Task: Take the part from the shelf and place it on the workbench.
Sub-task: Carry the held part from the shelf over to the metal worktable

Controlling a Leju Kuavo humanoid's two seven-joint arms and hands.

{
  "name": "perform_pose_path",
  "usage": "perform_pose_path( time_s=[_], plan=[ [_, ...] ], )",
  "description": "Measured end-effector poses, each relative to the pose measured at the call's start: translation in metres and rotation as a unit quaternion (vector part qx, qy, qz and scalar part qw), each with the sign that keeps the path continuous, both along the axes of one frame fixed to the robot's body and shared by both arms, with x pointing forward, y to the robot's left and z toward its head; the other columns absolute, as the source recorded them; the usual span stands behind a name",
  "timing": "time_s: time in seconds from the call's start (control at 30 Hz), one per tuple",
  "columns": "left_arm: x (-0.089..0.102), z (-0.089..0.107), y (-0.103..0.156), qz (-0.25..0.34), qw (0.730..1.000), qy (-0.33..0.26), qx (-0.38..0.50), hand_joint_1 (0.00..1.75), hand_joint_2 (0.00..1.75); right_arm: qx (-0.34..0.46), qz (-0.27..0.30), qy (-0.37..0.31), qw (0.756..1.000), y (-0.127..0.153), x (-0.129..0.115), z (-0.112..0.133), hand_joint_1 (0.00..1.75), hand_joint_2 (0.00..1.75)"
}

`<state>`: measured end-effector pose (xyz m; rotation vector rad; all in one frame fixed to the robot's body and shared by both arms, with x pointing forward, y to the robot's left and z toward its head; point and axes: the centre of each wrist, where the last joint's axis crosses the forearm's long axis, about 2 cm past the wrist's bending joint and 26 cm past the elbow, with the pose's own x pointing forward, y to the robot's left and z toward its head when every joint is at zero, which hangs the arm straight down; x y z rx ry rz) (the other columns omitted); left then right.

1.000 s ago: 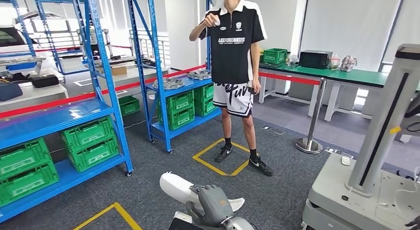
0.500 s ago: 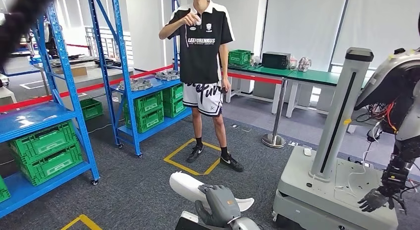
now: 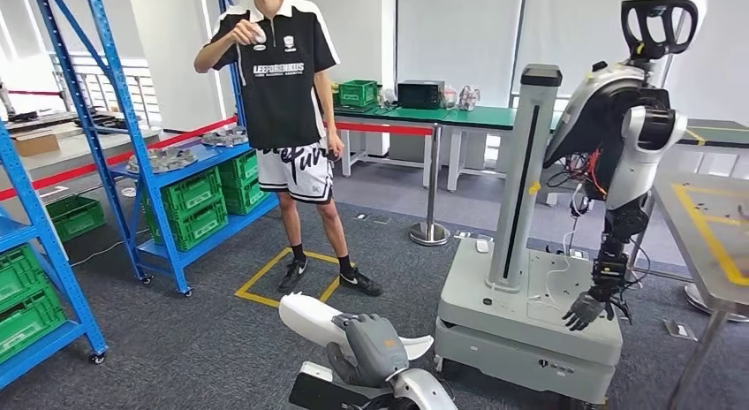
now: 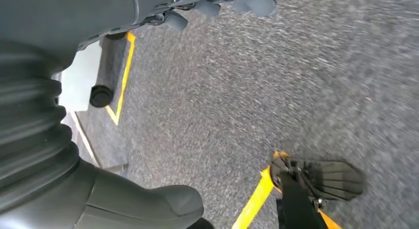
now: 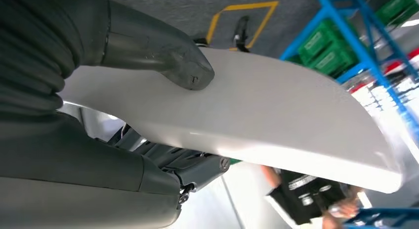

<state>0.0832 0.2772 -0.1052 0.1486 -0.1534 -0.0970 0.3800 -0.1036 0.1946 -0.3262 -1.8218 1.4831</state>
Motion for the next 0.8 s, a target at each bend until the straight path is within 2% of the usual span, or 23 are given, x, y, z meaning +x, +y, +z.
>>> perform_pose_path(
  time_s=[0.2,0.47,0.8],
  plan=[
    [-0.008,-0.002,0.003,-0.001,1.000,0.014,0.004,0.00,1.75,0.002,-0.005,0.014,1.000,0.001,0.000,-0.007,1.75,1.75],
    [-0.007,-0.001,0.007,0.002,1.000,0.001,0.001,0.00,1.75,0.005,-0.016,0.018,1.000,-0.003,0.005,-0.011,1.75,1.75],
    [-0.007,-0.001,0.005,0.004,1.000,-0.002,-0.001,0.00,1.75,-0.011,-0.063,0.002,0.998,-0.013,0.029,0.003,1.75,1.75]
  ],
)
